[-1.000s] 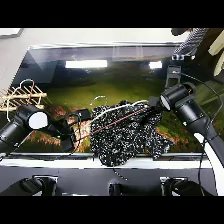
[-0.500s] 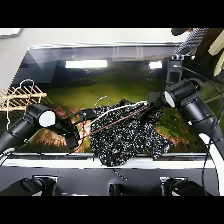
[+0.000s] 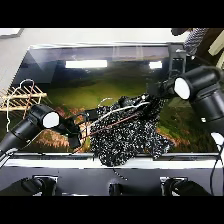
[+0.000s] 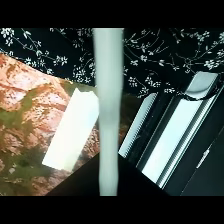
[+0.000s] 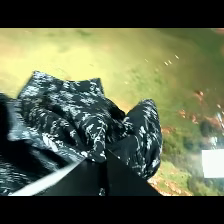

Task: Fold the clothes and pants, and hang the long-sleeved shirts on hangers.

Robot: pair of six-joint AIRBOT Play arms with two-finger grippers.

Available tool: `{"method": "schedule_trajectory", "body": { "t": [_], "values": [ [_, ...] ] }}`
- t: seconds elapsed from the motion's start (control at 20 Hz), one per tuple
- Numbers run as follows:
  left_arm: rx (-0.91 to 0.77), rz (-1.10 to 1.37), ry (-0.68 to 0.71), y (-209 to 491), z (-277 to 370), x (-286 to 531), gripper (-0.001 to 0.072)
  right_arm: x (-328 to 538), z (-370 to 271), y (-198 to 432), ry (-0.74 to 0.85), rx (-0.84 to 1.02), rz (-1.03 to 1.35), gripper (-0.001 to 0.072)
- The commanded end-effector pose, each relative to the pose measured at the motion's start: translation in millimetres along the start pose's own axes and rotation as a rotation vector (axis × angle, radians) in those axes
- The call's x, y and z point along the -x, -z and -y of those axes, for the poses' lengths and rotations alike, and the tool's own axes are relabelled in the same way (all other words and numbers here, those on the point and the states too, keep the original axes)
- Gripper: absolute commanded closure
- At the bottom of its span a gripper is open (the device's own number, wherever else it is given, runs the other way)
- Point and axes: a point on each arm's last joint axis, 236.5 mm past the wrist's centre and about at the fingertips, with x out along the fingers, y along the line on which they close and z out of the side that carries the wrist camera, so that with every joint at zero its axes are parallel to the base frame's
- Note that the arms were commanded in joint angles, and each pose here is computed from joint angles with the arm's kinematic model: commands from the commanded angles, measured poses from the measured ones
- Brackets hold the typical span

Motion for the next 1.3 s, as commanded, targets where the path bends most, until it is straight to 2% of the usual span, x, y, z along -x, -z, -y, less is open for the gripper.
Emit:
{"method": "schedule_trajectory", "body": {
  "t": [0.0, 0.2, 0.4, 0.7, 0.95, 1.25],
  "values": [
    [-0.041, 0.018, -0.048, -13, 1, 3, 0.0692, 16, -8, 5, -0.041, 0.034, -0.041, 0.0679],
    [0.023, 0.068, -0.084, -26, -6, 6, 0.0691, 19, -12, 26, -0.061, 0.034, -0.129, 0.0678],
    [0.037, 0.057, -0.076, -27, -8, -1, 0.0692, 30, -10, 26, -0.072, 0.023, -0.116, 0.0679],
    [-0.04, 0.078, -0.077, -55, 0, -5, 0.069, 32, -12, 24, -0.083, 0.025, -0.1, 0.0679],
    [-0.048, 0.12, -0.066, -82, -1, -10, 0.0691, 29, 4, 17, -0.013, 0.049, -0.076, 0.0679],
    [-0.087, 0.138, -0.025, -100, 4, -25, 0.0691, 24, -4, 15, -0.038, 0.062, -0.071, 0.0678]
  ]
}}
